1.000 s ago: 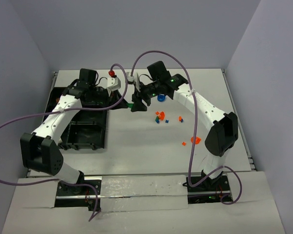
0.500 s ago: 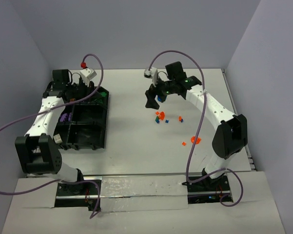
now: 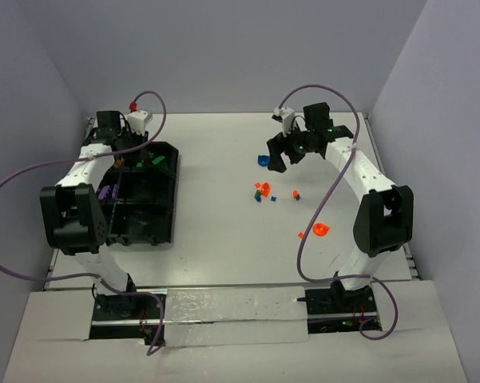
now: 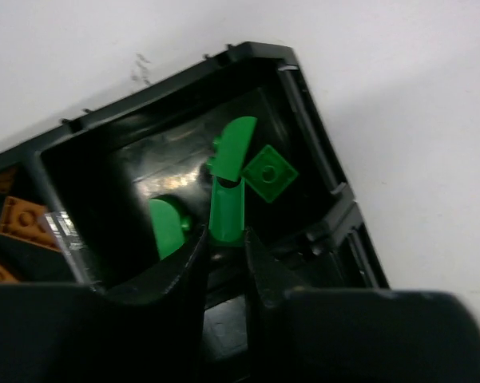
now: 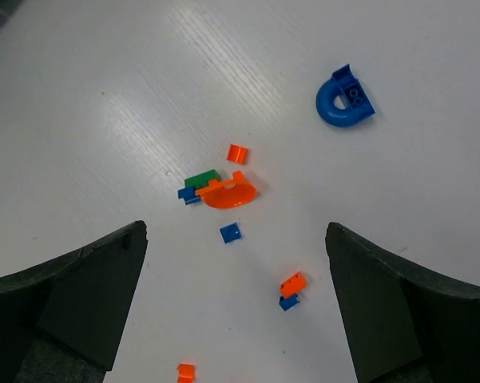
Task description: Sort the legos into containers by color
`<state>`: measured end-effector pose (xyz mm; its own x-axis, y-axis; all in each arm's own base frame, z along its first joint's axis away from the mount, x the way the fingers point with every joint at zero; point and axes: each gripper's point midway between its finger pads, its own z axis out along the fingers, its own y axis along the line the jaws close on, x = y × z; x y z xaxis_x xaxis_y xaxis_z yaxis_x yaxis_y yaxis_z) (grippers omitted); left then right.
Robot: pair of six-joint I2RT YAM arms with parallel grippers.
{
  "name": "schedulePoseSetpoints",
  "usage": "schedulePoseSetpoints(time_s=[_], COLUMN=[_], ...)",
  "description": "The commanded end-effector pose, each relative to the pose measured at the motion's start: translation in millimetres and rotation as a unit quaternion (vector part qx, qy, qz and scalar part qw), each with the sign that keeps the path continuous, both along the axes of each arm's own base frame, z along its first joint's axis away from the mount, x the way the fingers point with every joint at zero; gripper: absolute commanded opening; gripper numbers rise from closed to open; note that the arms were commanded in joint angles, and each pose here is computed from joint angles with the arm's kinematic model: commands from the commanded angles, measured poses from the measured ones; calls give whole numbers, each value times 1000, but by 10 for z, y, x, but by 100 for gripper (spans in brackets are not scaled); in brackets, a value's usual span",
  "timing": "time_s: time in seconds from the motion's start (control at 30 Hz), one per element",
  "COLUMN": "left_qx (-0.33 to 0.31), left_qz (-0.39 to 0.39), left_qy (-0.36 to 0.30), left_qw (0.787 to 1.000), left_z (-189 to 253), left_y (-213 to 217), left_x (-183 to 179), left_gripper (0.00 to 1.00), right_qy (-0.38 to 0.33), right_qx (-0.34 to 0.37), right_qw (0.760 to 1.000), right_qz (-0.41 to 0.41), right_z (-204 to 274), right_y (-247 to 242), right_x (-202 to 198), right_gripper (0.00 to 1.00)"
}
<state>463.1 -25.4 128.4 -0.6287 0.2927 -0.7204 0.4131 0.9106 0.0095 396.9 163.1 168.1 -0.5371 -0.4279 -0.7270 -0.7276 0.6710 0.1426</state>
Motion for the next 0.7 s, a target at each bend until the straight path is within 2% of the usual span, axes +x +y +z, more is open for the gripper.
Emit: schedulePoseSetpoints(time_s=[0.0,0.03,0.13,0.47,0.67], left_qx=[18,19,19,-20,-58], left_qz=[40,43,43,-1,-28], left_qy=[-53,-56,-63,-126,-145], left_qw=[998,997,997,992,987], left_z=[305,317,354,776,949], left_y=[149,157,157,-57,-229], left_x=[271,272,271,151,-3], left_gripper=[45,51,56,55,55], right_qy=[-18,-17,-12,-1,12], right_qx=[-3,-8,-11,-35,-64], right_qw=[1000,1000,1000,999,998], right_qz=[-14,-16,-21,-30,-26], right_z=[112,85,41,-80,-205], right_y=[-76,-104,-139,-285,-399], right_x=[-32,-39,-44,-64,-176], right_gripper=[100,100,100,98,92])
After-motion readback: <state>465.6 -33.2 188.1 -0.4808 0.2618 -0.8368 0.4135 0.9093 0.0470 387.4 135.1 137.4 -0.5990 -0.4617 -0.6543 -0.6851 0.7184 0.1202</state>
